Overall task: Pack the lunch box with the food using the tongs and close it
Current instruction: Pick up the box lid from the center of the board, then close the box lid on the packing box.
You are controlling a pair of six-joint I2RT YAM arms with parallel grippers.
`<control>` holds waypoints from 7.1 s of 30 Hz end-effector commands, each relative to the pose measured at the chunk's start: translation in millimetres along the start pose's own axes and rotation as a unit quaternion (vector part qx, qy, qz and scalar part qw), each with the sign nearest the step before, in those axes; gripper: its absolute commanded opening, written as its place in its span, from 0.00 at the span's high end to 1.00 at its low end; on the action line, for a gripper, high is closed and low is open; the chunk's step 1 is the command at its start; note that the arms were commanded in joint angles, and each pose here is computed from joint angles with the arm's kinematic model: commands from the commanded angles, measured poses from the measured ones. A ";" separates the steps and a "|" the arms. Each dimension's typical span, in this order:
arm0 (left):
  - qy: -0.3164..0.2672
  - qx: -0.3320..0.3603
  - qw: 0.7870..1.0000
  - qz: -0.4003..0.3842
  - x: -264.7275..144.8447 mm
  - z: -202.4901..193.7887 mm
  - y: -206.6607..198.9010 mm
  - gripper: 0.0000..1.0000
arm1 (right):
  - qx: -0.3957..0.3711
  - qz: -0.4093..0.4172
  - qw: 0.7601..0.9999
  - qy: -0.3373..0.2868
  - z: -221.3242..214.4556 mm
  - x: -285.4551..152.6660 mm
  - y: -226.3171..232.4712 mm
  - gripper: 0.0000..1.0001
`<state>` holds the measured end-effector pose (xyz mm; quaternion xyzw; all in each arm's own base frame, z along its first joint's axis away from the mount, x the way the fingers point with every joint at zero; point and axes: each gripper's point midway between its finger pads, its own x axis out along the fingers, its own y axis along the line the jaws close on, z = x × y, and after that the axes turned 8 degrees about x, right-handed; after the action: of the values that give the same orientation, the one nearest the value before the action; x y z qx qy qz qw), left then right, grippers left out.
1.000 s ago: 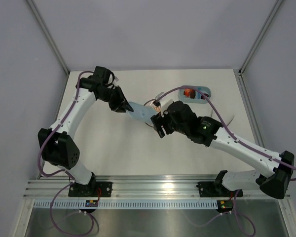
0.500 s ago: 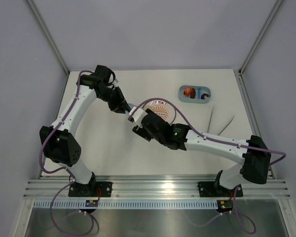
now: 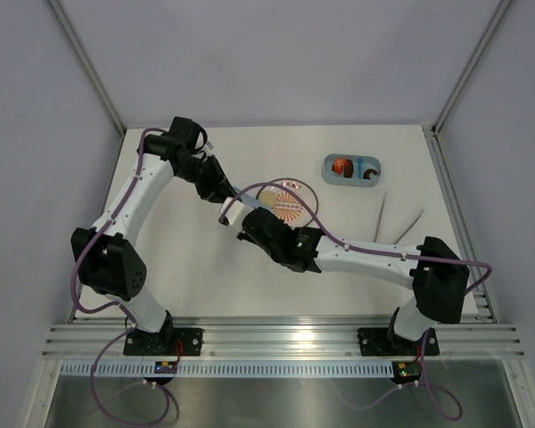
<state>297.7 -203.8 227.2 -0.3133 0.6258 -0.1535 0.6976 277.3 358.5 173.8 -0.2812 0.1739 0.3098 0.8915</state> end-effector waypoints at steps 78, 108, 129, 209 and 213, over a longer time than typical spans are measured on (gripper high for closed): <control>-0.177 0.167 0.969 -0.046 -58.3 35.6 10.8 0.01 | 0.825 -0.174 0.409 -0.350 -184.5 82.4 -347.1 1.00; -0.180 0.172 0.968 -0.045 -62.6 26.9 12.6 0.01 | 0.825 -0.139 0.416 -0.356 -165.5 80.4 -336.6 1.00; -0.178 0.171 0.968 -0.047 -60.6 26.8 12.9 0.01 | 0.843 -0.129 0.400 -0.336 -180.3 90.3 -314.7 1.00; -0.167 0.175 0.968 -0.063 -52.4 19.1 14.0 0.01 | 0.872 -0.156 0.453 -0.103 -166.7 88.8 -312.6 0.19; -0.165 0.176 0.968 -0.064 -51.3 19.8 14.0 0.01 | 0.863 -0.149 0.471 -0.108 -159.1 82.9 -313.9 0.20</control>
<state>300.8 -151.7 252.8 -0.2505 0.4609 -0.2286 0.8201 518.8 91.6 113.5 0.6528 0.2172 -0.1388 0.7123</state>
